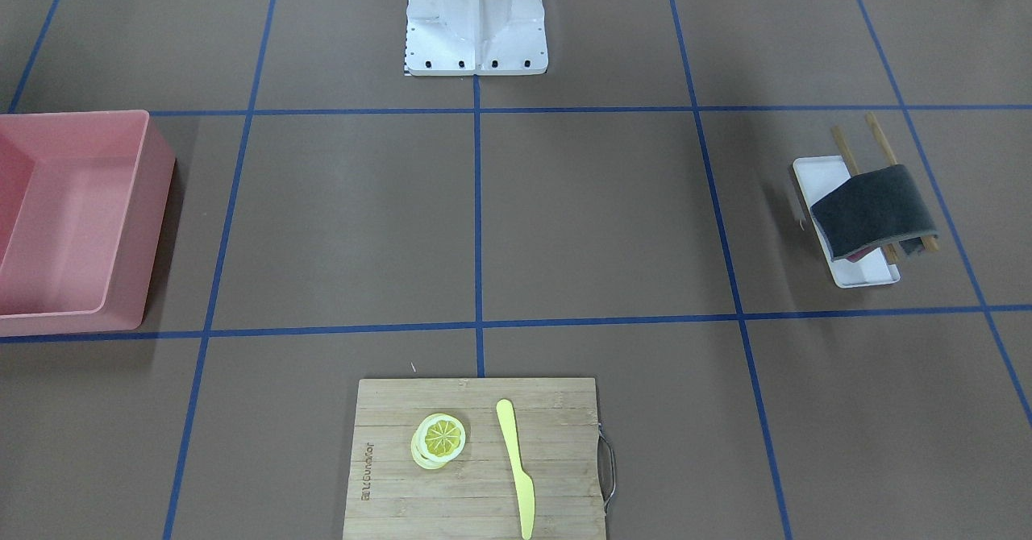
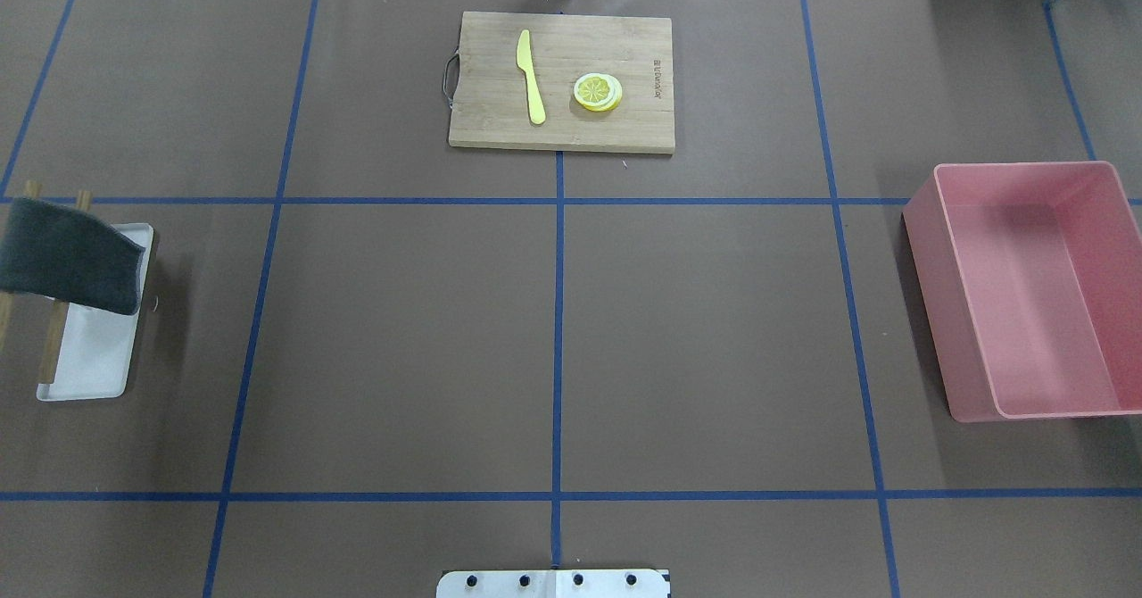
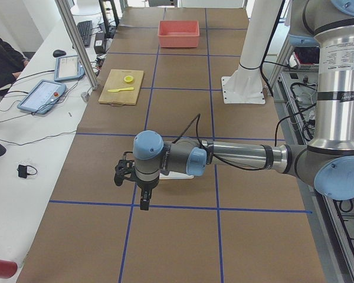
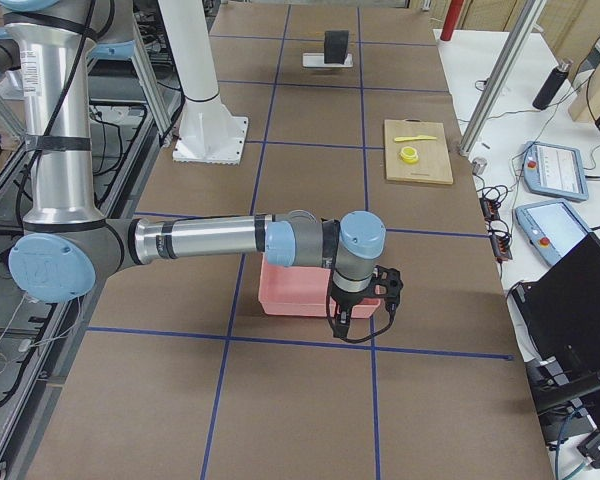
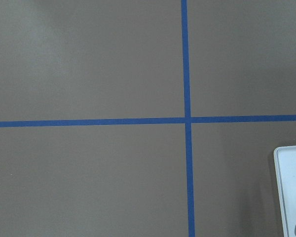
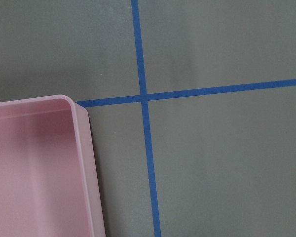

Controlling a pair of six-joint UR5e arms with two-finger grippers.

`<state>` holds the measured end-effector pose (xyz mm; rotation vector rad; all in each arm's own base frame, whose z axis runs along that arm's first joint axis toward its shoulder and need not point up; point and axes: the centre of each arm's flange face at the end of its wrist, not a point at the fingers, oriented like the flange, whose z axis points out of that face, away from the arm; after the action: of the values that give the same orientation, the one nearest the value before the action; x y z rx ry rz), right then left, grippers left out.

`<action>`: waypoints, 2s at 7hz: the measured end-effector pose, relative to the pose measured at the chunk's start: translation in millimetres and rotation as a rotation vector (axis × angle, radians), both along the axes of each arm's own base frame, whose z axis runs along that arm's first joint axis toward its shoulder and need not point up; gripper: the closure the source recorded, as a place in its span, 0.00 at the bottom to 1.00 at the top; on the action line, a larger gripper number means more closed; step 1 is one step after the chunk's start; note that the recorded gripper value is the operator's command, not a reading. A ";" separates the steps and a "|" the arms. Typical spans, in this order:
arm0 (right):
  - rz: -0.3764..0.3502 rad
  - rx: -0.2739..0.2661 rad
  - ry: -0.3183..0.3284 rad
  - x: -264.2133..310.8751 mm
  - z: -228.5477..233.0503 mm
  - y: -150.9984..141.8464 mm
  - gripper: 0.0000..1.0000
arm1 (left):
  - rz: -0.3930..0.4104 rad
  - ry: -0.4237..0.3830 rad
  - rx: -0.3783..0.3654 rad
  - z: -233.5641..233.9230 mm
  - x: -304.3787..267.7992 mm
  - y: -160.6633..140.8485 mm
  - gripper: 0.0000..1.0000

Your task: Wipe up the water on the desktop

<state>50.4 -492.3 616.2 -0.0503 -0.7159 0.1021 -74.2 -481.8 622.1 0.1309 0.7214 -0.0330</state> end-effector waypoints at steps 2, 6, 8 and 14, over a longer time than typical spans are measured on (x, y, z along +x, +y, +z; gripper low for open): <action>0.000 0.010 -0.001 -0.1 -4.7 -1.2 0.00 | -0.002 0.000 -0.005 1.6 -0.3 0.2 0.01; 0.000 0.012 -0.001 0.0 -4.2 0.9 0.00 | -0.004 -0.004 -0.018 7.3 -0.2 -0.1 0.01; 0.000 0.011 0.003 0.3 -3.2 1.9 0.00 | -0.003 -0.006 -0.023 10.9 -0.3 0.1 0.01; 0.011 0.030 0.007 5.3 -11.4 -1.8 0.00 | -0.001 0.022 0.012 -3.1 1.7 -4.4 0.01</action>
<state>55.6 -494.1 604.8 -0.0171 -0.7102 0.1015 -72.5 -486.2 619.1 0.1427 0.7439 -0.0311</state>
